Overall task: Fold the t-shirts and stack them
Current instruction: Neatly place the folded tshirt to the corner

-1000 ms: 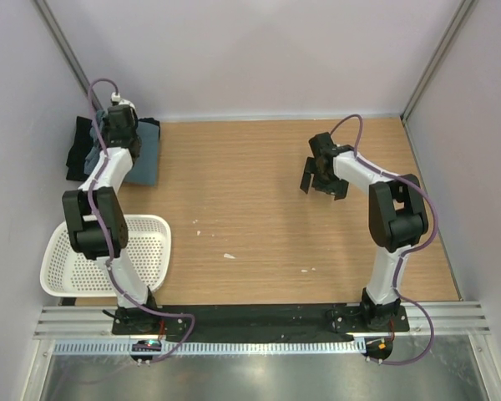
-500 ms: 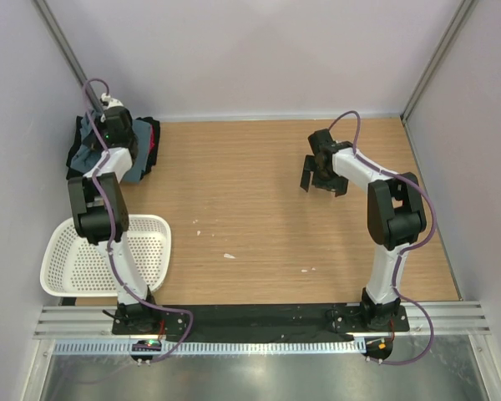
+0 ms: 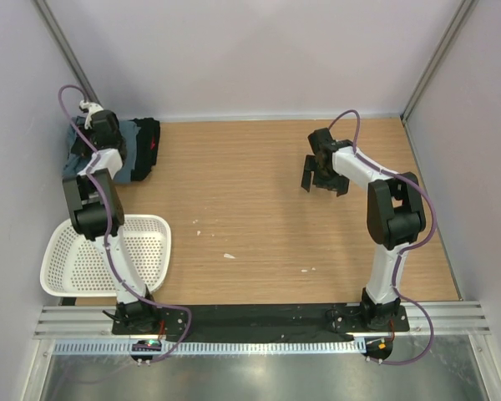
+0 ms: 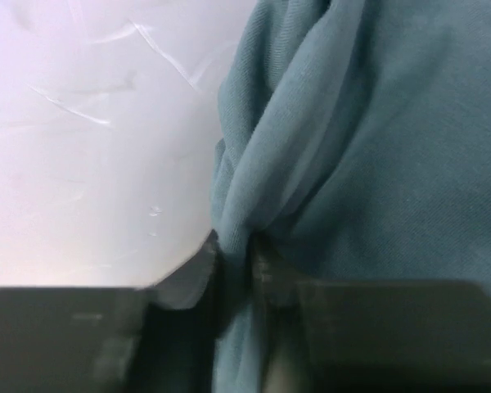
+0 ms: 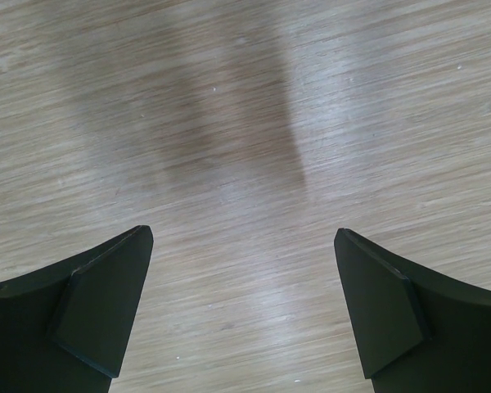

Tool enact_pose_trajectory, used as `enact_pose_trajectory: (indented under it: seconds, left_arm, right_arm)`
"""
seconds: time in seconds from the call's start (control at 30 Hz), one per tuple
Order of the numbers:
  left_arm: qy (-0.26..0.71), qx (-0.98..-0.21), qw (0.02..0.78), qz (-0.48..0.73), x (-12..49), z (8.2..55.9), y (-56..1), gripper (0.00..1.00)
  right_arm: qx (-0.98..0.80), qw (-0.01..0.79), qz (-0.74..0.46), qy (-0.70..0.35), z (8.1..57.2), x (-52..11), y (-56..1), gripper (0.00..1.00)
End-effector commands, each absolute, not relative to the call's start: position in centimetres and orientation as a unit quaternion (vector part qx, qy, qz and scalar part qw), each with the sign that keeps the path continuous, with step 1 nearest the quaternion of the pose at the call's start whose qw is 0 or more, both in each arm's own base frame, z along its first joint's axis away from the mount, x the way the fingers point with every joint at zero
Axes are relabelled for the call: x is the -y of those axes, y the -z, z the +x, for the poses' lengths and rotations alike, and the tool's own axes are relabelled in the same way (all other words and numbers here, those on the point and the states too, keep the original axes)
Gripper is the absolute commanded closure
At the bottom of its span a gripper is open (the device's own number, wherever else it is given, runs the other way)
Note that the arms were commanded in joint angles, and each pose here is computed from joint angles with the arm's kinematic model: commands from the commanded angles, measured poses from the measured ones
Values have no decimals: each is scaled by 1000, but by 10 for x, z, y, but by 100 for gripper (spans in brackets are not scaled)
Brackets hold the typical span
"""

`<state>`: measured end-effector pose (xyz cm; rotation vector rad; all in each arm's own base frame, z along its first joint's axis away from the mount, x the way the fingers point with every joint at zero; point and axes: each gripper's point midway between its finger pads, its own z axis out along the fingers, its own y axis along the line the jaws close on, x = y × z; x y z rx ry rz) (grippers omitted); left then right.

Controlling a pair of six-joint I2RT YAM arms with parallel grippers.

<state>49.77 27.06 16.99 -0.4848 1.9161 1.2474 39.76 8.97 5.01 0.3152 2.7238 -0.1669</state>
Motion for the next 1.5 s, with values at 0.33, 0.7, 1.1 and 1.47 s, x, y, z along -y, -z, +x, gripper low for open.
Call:
enact_pose_trajectory:
  seconds: [0.33, 0.7, 1.1, 1.47]
  left_arm:
    - [-347, -764, 480, -255, -239, 513, -195, 0]
    - [-132, -787, 535, -278, -165, 529, -188, 0]
    - [-52, -830, 486, -268, -148, 591, -124, 0]
    - [82, -846, 476, -226, -107, 633, -102, 0]
  right_arm:
    - [-965, 220, 133, 46, 390, -94, -68, 0]
    - [-961, 236, 139, 29, 364, -94, -83, 0]
    - [-957, 238, 166, 31, 355, -90, -88, 0]
    - [-959, 224, 168, 47, 364, -92, -89, 0]
